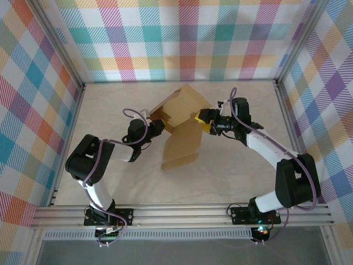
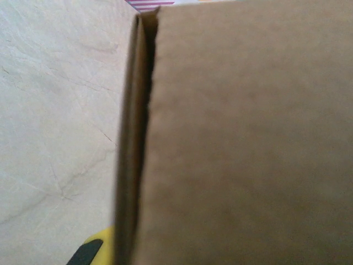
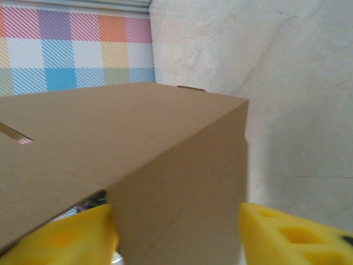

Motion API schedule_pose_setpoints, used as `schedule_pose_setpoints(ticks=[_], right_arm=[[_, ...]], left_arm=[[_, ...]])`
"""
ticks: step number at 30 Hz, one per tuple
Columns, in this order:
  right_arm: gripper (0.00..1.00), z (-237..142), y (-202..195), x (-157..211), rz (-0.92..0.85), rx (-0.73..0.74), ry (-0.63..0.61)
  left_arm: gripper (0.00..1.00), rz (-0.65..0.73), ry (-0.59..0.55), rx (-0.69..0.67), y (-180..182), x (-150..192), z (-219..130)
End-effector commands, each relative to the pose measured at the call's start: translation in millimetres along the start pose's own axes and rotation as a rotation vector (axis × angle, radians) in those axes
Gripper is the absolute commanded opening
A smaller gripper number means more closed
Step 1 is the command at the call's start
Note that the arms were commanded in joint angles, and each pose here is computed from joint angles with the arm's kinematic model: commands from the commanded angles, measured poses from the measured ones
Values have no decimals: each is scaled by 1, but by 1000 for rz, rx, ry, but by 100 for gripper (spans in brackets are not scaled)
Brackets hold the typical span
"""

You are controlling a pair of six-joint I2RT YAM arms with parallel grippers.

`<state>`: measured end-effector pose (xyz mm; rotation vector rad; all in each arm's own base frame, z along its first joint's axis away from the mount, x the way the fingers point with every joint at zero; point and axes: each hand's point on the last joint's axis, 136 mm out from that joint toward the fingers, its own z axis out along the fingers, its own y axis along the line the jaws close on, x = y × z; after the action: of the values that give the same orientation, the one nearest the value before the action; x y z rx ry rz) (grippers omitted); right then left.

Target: Fold the paper box

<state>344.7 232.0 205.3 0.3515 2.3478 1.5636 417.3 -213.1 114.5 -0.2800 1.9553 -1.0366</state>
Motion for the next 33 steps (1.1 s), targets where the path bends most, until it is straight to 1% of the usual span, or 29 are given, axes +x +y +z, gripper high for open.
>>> schedule_pose_setpoints(ticks=[1, 4, 6, 10, 13, 17, 19, 21, 23, 28, 33], right_arm=[[68, -25, 19, -18, -115, 41, -114], [78, -52, 18, -26, -214, 187, -219], [81, -69, 29, -31, -286, 242, -274], [82, -95, 68, -37, -416, 279, -338], [82, -95, 98, -38, -503, 307, -333], [80, -74, 135, -37, -616, 353, -304], [76, -55, 154, -37, -653, 359, -279], [73, -35, 163, -36, -666, 381, -243], [70, -15, 164, -37, -668, 411, -205], [54, 27, 155, -36, -660, 469, -127], [47, 45, 131, -34, -613, 533, -64]], left_arm=[[0, 20, -15, -49, 9, -4, -3], [0, 20, -15, -79, 13, -5, -3], [0, 30, -18, -100, 16, -6, -3], [0, 62, -35, -147, 22, -11, -5], [0, 91, -45, -170, 24, -15, -7], [0, 129, -54, -204, 27, -18, -9], [0, 151, -60, -223, 29, -20, -11], [0, 167, -64, -233, 29, -21, -12], [0, 175, -66, -242, 30, -21, -14], [0, 156, -76, -241, 28, -23, -16], [0, 127, -83, -218, 24, -24, -15]])
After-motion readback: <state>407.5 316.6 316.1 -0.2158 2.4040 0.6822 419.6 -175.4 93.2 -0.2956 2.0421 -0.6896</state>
